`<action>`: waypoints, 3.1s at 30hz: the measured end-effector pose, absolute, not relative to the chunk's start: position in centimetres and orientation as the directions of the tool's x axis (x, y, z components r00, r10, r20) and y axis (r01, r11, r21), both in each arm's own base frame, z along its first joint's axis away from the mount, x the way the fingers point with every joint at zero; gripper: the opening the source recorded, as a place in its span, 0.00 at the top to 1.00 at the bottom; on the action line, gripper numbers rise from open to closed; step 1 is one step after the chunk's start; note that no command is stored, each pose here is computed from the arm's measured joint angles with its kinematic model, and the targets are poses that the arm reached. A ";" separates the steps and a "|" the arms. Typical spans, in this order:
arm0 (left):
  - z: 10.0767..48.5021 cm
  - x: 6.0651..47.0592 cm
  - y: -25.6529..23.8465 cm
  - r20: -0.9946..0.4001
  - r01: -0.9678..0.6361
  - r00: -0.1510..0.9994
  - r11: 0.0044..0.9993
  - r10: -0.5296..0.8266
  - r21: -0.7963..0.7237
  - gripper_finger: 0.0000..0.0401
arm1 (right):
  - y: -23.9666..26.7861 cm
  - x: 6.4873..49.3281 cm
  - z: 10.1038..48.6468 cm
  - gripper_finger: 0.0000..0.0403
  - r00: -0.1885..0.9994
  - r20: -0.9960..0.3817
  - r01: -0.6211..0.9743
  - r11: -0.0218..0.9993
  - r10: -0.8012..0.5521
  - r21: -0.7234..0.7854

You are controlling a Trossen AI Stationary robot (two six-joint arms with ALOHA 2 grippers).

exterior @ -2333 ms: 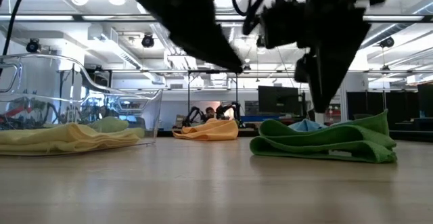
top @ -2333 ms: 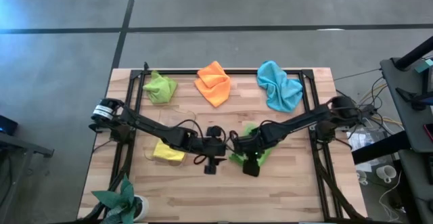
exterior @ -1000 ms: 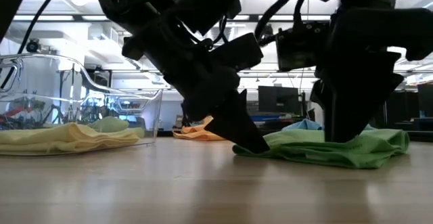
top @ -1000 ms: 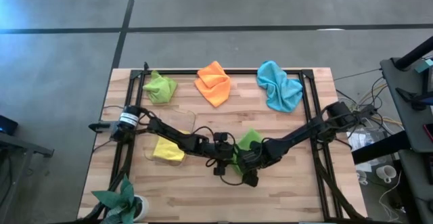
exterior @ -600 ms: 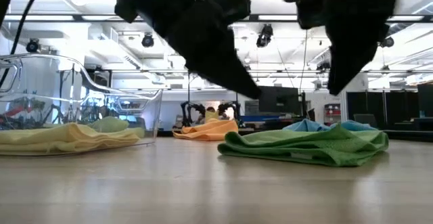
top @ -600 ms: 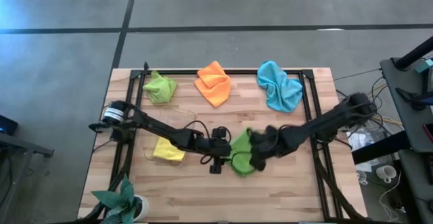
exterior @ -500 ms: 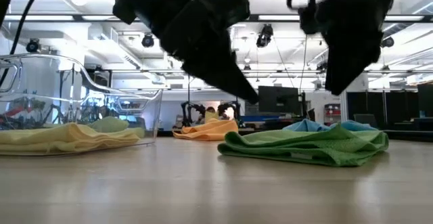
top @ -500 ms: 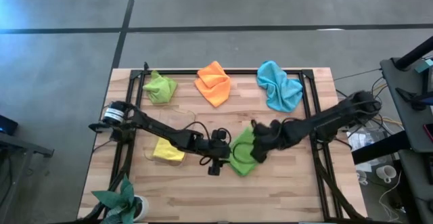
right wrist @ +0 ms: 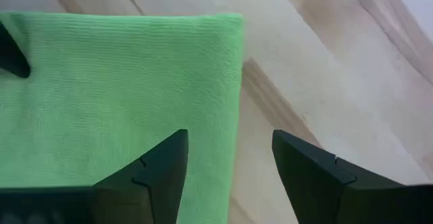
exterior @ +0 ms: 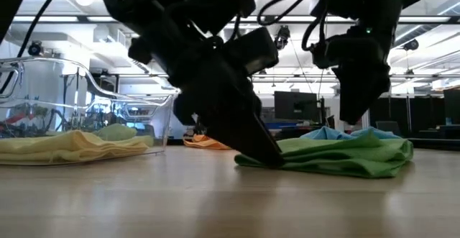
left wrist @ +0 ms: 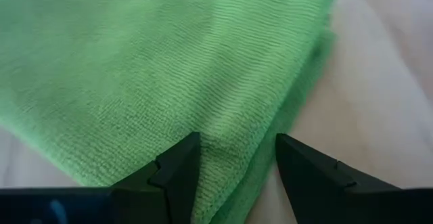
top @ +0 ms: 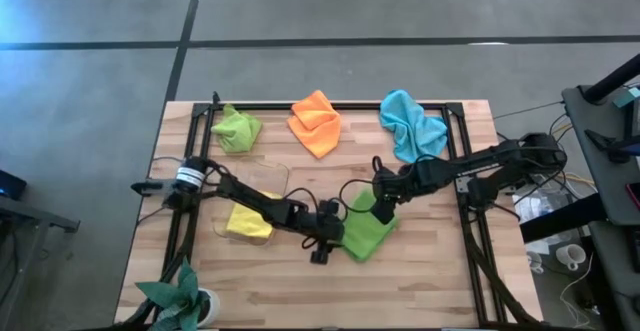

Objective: Fold microfiber towels
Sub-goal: Fold the right green microfiber towel on the table, then put the folded green microfiber towel into the transparent bin

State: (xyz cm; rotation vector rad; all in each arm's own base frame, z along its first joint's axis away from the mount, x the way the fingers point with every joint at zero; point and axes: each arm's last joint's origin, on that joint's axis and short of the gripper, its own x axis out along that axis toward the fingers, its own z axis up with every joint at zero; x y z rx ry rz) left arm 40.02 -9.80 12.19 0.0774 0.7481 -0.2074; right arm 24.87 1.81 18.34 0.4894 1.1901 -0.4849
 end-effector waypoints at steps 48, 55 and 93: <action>12.4 41.9 -17.3 -0.703 0.391 0.703 0.885 -0.110 0.253 0.49 | 1.9 22.1 26.6 0.46 0.405 -0.883 0.624 0.778 -0.238 0.076; 11.3 42.1 -15.6 -0.756 0.398 0.644 0.896 -0.122 0.195 0.92 | 1.9 22.1 27.2 0.46 0.425 -0.874 0.626 0.774 -0.235 0.097; 25.2 33.9 11.4 -0.945 0.344 0.288 0.905 0.153 0.251 1.00 | 2.7 22.0 27.2 0.46 0.424 -0.880 0.610 0.785 -0.214 0.103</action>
